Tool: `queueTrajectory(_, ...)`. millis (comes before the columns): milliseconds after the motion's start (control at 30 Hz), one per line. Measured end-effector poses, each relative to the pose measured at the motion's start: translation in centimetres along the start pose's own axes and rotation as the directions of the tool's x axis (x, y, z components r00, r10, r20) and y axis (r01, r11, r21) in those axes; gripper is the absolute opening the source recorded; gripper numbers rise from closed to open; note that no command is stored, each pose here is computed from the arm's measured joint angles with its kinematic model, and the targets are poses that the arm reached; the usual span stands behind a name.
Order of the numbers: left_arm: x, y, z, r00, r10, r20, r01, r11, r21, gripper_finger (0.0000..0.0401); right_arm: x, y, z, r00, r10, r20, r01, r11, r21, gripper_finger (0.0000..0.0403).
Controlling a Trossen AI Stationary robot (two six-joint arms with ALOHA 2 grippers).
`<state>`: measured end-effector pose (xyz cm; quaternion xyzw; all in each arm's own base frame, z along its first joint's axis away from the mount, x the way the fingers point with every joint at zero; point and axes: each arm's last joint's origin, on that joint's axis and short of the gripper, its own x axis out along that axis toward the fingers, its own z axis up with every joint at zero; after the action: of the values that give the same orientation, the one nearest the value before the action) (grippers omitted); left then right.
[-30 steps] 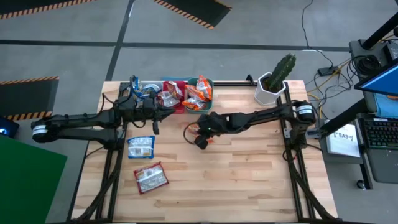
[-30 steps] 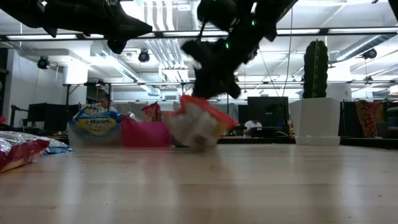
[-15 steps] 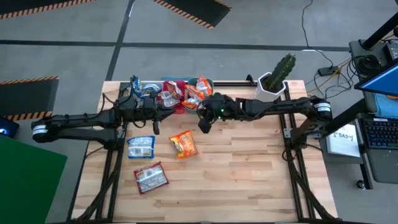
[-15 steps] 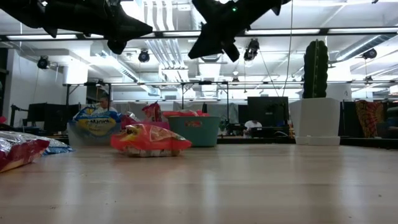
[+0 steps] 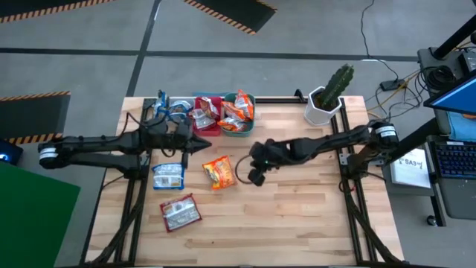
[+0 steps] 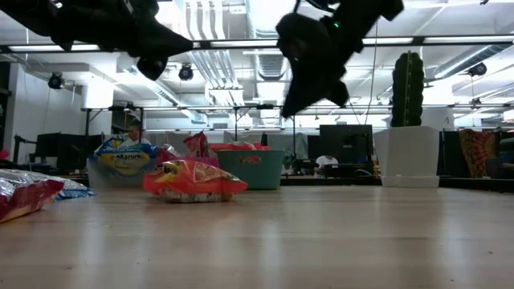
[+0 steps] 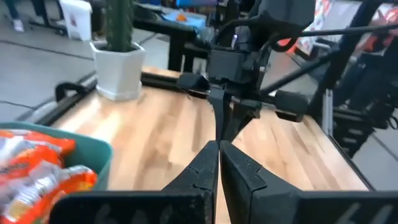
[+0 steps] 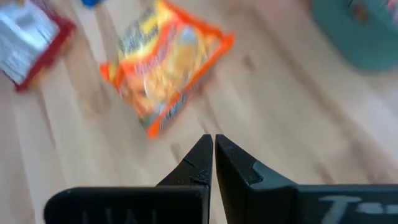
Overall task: Sort Maruchan noodles
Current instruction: Put the orange noodle pack into the green bin
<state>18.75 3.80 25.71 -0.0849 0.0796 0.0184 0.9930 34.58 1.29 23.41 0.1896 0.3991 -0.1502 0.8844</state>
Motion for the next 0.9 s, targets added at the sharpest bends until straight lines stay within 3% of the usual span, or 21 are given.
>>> queueTrajectory(300, 0.6, -0.9, -0.9, 0.997, -0.045, -0.069, 0.044, 0.999, -0.010, 0.0000, 2.0, -1.3, -4.0, 0.997, -0.031, -0.067, 0.035, 0.997, 0.065, 0.0009)
queueTrajectory(500, 0.9, -1.2, -2.0, 0.984, -0.055, -0.171, 0.052, 0.998, -0.024, 0.0000, 2.7, -1.9, -4.7, 0.999, -0.020, -0.029, 0.024, 0.987, 0.158, 0.0009)
queueTrajectory(700, 1.3, -1.5, -4.6, 0.914, -0.063, -0.401, 0.027, 0.995, -0.096, 0.0000, 2.9, -2.4, -4.2, 1.000, -0.016, 0.003, 0.015, 0.973, 0.231, 0.0030)
queueTrajectory(900, 2.5, -2.4, -7.1, 0.831, -0.083, -0.550, 0.062, 0.997, -0.056, 0.0000, 2.8, -2.6, -3.1, 0.998, 0.022, 0.057, -0.040, 0.948, 0.317, 0.0109)
